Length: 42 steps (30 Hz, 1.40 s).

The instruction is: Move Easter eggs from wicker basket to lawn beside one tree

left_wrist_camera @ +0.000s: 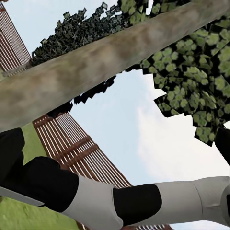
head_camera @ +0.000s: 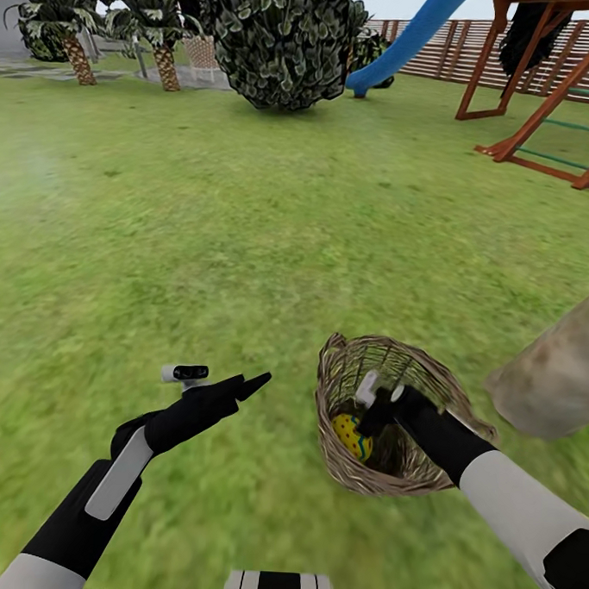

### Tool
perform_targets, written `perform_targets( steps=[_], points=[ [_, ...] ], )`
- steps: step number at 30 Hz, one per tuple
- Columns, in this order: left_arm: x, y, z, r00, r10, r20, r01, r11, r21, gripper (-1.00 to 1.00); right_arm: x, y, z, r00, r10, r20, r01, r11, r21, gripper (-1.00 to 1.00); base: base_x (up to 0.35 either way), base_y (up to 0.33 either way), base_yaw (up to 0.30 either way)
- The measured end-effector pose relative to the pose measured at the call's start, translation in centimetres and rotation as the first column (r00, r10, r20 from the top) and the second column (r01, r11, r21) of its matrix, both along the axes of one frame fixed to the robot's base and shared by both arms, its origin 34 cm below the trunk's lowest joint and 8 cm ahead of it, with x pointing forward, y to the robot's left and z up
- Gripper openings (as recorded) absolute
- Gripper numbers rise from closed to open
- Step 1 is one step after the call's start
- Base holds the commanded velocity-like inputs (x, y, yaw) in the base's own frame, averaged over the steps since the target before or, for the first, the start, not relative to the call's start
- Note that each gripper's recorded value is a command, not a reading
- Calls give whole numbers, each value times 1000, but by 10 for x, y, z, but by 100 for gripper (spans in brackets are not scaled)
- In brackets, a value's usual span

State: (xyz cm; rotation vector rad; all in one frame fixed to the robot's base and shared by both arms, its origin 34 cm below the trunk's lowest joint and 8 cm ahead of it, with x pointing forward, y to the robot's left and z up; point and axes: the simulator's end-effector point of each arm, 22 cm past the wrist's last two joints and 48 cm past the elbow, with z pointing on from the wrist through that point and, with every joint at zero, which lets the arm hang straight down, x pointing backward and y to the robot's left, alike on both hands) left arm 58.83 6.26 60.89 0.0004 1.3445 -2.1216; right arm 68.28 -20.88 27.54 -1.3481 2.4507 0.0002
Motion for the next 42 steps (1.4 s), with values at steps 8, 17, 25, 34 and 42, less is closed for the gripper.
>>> perform_targets(
  steps=[8,17,25,34,42],
  points=[
    [3,0,-17,999,0,-33,0,1000,0,100,-7,4,-20,995,95,-15,-95,995,-5,100,0,0,0],
    [7,0,-37,998,0,-70,0,1000,1,100,-15,5,-41,993,111,-41,-112,994,-3,100,0,0,0],
    [8,0,-51,995,0,-95,0,1000,1,100,-15,9,-53,984,179,-20,-179,984,0,100,0,0,0],
    [9,0,-51,996,6,-91,-6,1000,1,100,-11,5,-52,980,197,-9,-197,980,-24,100,0,0,0],
    [10,2,-55,996,27,-84,-27,1000,2,100,-10,5,-55,980,198,-9,-198,980,-23,100,0,0,0]
  ],
)
